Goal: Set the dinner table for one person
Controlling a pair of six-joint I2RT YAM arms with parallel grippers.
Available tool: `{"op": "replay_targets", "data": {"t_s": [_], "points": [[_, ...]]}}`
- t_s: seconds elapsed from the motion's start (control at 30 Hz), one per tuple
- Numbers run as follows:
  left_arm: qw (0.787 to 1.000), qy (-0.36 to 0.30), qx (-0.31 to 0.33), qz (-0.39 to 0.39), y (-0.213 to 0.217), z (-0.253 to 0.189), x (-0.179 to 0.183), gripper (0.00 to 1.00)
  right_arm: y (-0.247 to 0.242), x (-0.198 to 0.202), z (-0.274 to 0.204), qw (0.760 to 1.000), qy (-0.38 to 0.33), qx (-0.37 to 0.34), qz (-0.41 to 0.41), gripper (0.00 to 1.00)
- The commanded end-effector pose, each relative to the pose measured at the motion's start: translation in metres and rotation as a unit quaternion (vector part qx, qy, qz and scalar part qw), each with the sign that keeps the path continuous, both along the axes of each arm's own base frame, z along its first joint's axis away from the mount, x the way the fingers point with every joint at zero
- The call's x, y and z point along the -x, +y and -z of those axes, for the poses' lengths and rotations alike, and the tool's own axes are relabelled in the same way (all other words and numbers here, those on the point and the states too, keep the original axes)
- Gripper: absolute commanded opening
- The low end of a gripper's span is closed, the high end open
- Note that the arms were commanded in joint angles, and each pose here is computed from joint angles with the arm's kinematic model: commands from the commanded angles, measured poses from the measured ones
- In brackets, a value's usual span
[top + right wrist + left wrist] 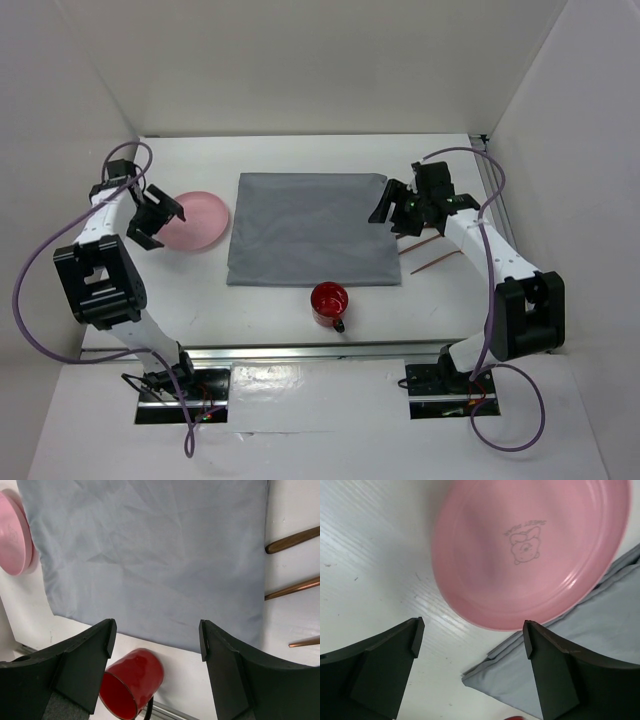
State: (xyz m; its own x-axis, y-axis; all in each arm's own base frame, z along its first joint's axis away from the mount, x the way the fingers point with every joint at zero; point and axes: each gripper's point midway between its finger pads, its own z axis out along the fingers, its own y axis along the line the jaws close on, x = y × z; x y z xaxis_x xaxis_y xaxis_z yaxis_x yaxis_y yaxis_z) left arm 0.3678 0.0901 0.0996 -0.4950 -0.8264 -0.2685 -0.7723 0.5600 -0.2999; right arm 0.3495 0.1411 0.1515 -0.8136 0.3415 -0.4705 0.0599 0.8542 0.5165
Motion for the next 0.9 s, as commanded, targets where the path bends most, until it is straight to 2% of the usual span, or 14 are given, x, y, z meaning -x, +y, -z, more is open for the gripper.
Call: {"op": "replay_targets", "data": {"t_s": [0.0, 0.1, 0.2, 0.23, 0.33, 0.37, 0.47, 0.5, 0.53, 0.63, 0.77, 0.87], "points": [[1.000, 0.028, 0.004, -0.006, 0.001, 0.018, 0.015, 1.00, 0.003, 0.005, -0.010, 1.000, -0.013, -0.007, -0.003, 0.79], [0.999, 0.034, 0.008, -0.015, 0.005, 0.033, 0.015, 1.00, 0.002, 0.005, -0.010, 1.000, -0.015, -0.004, -0.007, 0.80], [0.999, 0.029, 0.035, -0.016, -0.001, 0.050, 0.004, 0.93, 0.002, 0.007, -0.009, 1.000, -0.010, -0.003, -0.007, 0.80], [0.998, 0.037, 0.041, -0.024, -0.002, 0.056, 0.004, 0.85, 0.002, 0.007, -0.009, 1.000, -0.010, -0.003, -0.007, 0.80], [0.997, 0.053, 0.048, -0.028, -0.002, 0.073, 0.003, 0.73, 0.000, 0.008, -0.011, 1.000, -0.012, 0.001, -0.003, 0.80], [0.997, 0.053, 0.048, -0.028, -0.001, 0.076, 0.001, 0.64, 0.000, 0.010, -0.009, 1.000, -0.007, 0.002, -0.003, 0.80], [0.997, 0.058, 0.050, -0.015, -0.001, 0.077, -0.001, 0.57, -0.004, 0.011, -0.010, 1.000, -0.008, 0.009, 0.004, 0.80], [0.998, 0.053, 0.041, -0.017, 0.002, 0.073, -0.001, 0.49, -0.006, 0.012, -0.008, 1.000, -0.004, 0.013, 0.007, 0.80], [0.998, 0.052, 0.041, -0.017, 0.001, 0.068, 0.001, 0.29, -0.005, 0.010, -0.012, 1.000, -0.008, 0.012, 0.007, 0.80], [0.999, 0.027, 0.018, -0.016, 0.006, 0.039, 0.001, 0.00, -0.006, 0.008, -0.015, 1.000, -0.013, 0.015, 0.010, 0.80], [0.998, -0.056, -0.002, 0.015, 0.000, -0.026, -0.009, 0.00, -0.008, 0.006, -0.013, 1.000, -0.009, 0.020, 0.014, 0.80], [0.989, -0.120, -0.012, 0.090, -0.043, -0.073, -0.022, 0.00, -0.018, 0.001, -0.008, 0.998, -0.006, 0.043, 0.039, 0.80]]}}
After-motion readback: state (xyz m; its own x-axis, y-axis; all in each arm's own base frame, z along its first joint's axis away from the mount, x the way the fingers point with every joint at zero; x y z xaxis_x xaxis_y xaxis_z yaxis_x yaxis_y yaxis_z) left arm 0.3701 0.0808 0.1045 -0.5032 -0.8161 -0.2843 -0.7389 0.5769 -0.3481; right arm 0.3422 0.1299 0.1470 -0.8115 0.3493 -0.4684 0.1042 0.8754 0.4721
